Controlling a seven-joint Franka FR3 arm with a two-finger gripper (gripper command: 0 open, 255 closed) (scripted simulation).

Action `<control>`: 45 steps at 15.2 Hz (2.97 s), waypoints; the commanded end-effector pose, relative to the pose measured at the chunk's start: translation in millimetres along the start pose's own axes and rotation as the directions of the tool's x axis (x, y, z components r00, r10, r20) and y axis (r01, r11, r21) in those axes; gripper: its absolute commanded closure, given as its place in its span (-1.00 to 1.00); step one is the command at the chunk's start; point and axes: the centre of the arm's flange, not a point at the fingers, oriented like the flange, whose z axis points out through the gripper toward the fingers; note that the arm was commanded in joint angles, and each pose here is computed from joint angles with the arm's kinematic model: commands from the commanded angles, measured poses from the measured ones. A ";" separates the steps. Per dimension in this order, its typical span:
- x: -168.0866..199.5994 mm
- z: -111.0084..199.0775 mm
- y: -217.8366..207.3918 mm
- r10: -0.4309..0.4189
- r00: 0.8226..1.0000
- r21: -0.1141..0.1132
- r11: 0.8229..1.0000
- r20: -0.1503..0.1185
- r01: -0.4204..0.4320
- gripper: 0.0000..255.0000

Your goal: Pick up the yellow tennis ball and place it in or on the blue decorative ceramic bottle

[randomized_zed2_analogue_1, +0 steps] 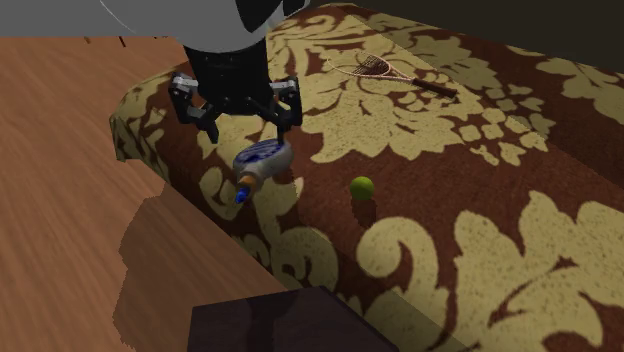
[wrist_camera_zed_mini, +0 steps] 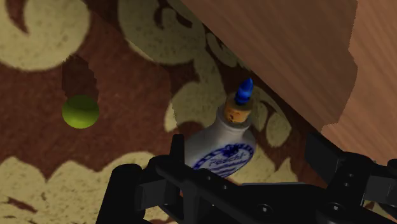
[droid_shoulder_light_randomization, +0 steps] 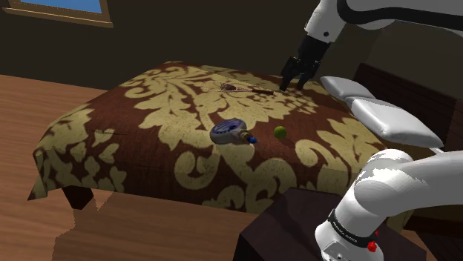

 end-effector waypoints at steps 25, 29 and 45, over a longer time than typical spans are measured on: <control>77.4 235.3 174.3 0.122 0.992 -0.179 0.977 0.014 -0.118 -1.00; 87.5 271.5 208.2 0.143 0.990 -0.208 0.969 0.015 -0.137 -1.00; 90.3 328.1 234.2 0.153 0.988 -0.223 0.964 0.015 -0.146 -1.00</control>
